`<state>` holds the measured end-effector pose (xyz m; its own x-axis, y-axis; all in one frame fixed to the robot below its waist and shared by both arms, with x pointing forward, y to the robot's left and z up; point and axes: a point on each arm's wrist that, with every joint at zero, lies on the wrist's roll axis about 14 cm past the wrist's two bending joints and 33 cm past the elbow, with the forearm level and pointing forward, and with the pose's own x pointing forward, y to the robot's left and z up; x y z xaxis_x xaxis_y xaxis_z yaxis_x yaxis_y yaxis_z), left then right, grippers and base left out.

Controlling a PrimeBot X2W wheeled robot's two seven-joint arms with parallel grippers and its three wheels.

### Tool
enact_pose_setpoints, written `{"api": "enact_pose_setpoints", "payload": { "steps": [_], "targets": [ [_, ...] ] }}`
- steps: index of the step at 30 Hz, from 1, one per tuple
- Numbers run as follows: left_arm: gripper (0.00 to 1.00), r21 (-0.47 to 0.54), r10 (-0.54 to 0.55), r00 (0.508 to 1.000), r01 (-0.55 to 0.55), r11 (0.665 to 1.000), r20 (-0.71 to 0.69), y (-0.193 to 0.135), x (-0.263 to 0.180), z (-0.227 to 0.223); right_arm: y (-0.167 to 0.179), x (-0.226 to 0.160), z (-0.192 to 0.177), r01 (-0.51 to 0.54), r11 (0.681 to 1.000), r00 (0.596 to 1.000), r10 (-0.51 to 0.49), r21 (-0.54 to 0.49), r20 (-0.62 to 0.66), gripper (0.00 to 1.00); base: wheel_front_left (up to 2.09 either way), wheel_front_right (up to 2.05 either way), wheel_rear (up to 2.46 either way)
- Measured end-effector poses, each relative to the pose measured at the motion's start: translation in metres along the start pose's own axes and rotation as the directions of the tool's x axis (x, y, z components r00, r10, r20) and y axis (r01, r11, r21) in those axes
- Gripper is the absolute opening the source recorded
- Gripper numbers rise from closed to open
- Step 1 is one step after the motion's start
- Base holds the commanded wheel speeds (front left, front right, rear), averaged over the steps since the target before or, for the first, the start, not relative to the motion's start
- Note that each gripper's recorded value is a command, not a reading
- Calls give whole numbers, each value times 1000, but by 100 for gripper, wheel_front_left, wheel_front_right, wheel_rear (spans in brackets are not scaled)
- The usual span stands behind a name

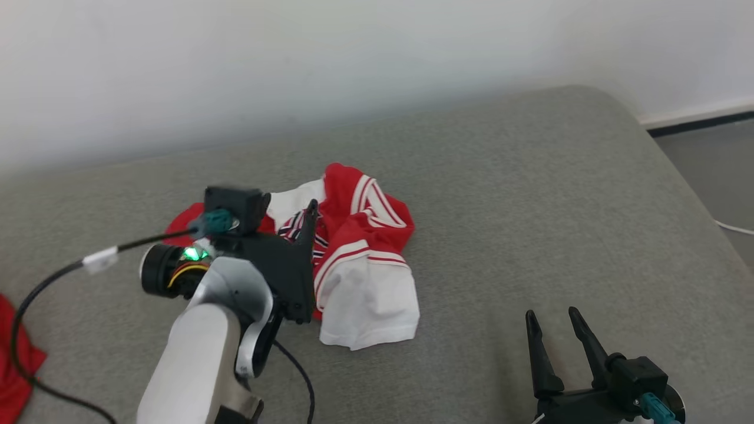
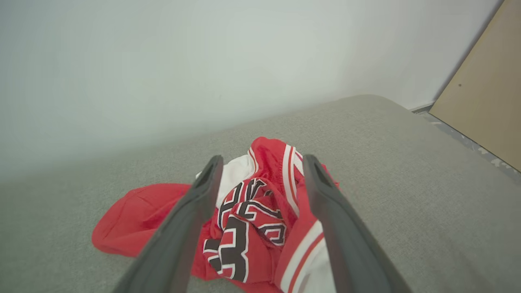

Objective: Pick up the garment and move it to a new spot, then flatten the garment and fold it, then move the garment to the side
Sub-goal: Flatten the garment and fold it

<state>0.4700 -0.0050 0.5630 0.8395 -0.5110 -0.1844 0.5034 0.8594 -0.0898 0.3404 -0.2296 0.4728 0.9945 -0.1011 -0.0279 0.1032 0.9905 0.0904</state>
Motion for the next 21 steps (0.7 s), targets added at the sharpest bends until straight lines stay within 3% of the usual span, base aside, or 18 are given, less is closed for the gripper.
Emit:
{"api": "enact_pose_setpoints", "payload": {
  "steps": [6,21],
  "targets": [
    [100,17,-38,973,43,999,-228,-24,28,-42,-21,-11,0,69,998,998,-69,6,-1,100,0,0,0],
    [99,11,-50,891,61,998,-451,-48,61,-83,-49,-29,-4,168,986,985,-168,5,-25,100,0,0,0]
  ]
}}
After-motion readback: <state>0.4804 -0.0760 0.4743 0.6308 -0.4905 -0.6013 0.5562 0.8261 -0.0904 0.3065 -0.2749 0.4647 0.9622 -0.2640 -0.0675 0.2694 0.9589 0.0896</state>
